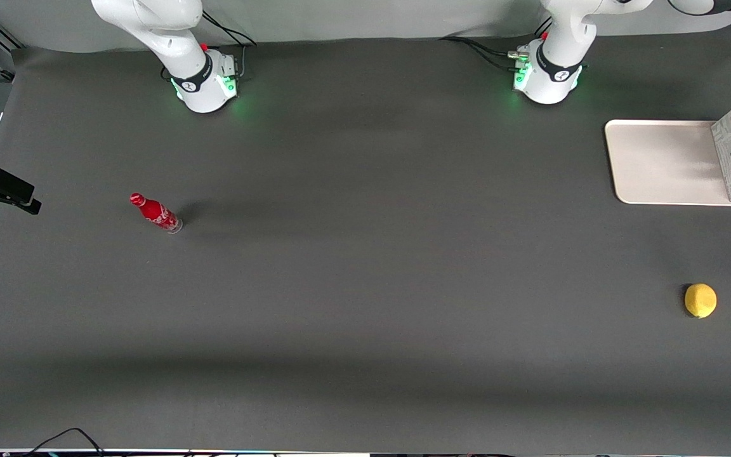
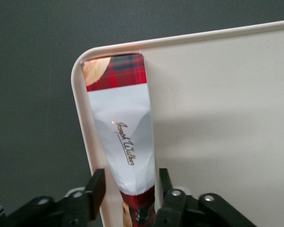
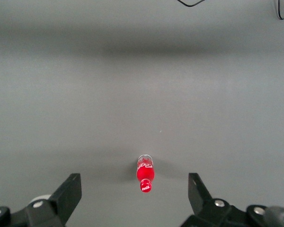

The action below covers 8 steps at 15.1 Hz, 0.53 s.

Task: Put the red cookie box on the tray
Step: 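Open the left gripper to release the box on the tray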

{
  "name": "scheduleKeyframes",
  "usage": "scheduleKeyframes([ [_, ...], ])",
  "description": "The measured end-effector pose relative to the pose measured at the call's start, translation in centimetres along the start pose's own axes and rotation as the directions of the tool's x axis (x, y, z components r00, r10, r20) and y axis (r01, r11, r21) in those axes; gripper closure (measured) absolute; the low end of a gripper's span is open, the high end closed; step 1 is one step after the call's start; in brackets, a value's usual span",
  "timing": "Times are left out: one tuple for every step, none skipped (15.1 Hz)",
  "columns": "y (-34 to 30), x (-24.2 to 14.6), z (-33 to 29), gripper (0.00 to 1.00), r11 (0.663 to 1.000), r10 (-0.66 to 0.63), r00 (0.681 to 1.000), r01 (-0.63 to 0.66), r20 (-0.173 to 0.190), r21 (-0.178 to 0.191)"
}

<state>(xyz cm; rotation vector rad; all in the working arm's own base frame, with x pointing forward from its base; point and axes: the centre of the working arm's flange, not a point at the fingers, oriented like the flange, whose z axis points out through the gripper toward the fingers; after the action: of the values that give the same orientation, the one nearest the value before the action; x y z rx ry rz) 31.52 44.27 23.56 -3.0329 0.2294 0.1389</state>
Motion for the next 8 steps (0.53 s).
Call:
scheduleKeyframes([
  [-0.1,0.2,-0.2,0.37,1.000,0.010,1.000,-0.010,-0.004,0.001],
  [-0.3,0.5,-0.4,0.28,1.000,0.016,1.000,-0.016,-0.009,0.001],
  [-0.5,0.9,-0.8,0.19,1.000,0.021,1.000,-0.021,-0.016,-0.009],
  [-0.7,1.7,-1.4,0.07,0.999,0.028,0.999,-0.029,-0.028,-0.031],
  [-1.1,2.7,-2.5,0.00,0.997,0.037,0.998,-0.039,-0.045,-0.060],
  [-1.9,3.6,-4.1,0.00,0.995,0.041,0.997,-0.046,-0.063,-0.088],
  [-2.7,4.1,-6.1,0.00,0.992,0.041,0.996,-0.051,-0.082,-0.119],
  [-3.6,4.7,-8.4,0.00,0.987,0.027,0.995,-0.042,-0.100,-0.155],
])
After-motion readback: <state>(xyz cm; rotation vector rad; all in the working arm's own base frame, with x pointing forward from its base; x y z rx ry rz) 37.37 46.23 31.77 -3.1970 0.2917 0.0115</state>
